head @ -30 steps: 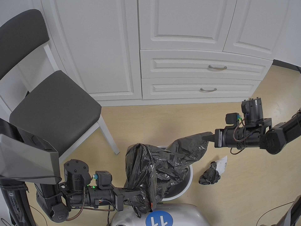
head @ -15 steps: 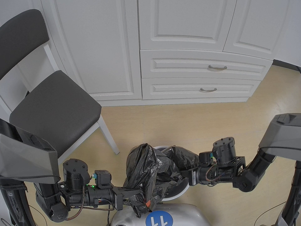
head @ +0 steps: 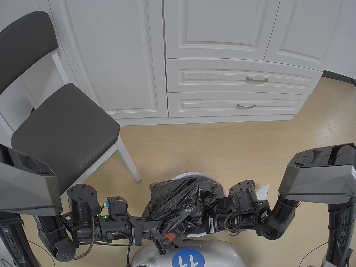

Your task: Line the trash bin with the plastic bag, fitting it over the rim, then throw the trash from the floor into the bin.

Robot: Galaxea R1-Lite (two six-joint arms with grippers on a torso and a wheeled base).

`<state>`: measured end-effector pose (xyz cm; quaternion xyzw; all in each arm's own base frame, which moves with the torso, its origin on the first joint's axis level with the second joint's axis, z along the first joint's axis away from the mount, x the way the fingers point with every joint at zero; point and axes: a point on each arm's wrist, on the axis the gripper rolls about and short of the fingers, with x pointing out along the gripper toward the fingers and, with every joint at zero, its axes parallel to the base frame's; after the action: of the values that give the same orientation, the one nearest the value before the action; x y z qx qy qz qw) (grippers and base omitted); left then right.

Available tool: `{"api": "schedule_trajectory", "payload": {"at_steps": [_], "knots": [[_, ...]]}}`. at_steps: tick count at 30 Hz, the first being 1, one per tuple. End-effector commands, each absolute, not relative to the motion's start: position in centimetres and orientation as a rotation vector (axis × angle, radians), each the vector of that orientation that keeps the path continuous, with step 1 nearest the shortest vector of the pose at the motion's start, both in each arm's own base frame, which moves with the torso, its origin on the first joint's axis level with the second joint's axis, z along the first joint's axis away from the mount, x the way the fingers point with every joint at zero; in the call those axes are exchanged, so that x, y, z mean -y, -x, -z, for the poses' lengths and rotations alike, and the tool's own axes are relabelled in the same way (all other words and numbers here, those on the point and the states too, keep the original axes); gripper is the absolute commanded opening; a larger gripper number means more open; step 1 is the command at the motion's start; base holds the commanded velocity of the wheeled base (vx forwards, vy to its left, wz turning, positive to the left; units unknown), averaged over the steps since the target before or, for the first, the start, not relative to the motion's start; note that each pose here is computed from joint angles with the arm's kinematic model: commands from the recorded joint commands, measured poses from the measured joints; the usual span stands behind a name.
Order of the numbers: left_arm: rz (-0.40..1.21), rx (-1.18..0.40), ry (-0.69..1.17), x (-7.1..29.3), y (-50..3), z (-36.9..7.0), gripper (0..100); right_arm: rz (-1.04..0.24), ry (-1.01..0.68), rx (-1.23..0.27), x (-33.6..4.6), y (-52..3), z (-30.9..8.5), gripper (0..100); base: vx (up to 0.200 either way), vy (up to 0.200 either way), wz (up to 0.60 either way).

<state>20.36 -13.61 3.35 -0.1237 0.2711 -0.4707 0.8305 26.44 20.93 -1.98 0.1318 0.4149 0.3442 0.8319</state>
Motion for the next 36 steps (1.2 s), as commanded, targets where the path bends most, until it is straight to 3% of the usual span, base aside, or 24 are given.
{"api": "schedule_trajectory", "payload": {"at_steps": [1, 12, 21, 30, 36], "knots": [[1.01, -0.538, 0.262, 13.6, -20.2, -4.2, 0, -0.709, -0.306, -0.885, -21.4, -27.6, 3.0, 0, 0.0, 0.0, 0.0], [1.098, -0.467, 0.262, 14.9, -18.9, -6.3, 0, -0.561, -0.284, -0.961, -21.2, -30.0, 3.0, 0, 0.0, 0.0, 0.0], [1.088, -0.506, 0.279, 15.5, -19.6, -5.3, 0, -0.577, -0.21, -1.006, -19.7, -28.0, 1.8, 0, 0.0, 0.0, 0.0], [1.068, -0.546, 0.285, 15.3, -19.8, -4.5, 0, -0.641, -0.235, -0.948, -17.8, -25.6, -2.4, 0, 0.0, 0.0, 0.0], [1.002, -0.576, 0.283, 14.4, -20.5, -3.4, 0, -0.611, -0.29, -0.851, -15.6, -26.5, -4.6, 0, 0.0, 0.0, 0.0]]}}
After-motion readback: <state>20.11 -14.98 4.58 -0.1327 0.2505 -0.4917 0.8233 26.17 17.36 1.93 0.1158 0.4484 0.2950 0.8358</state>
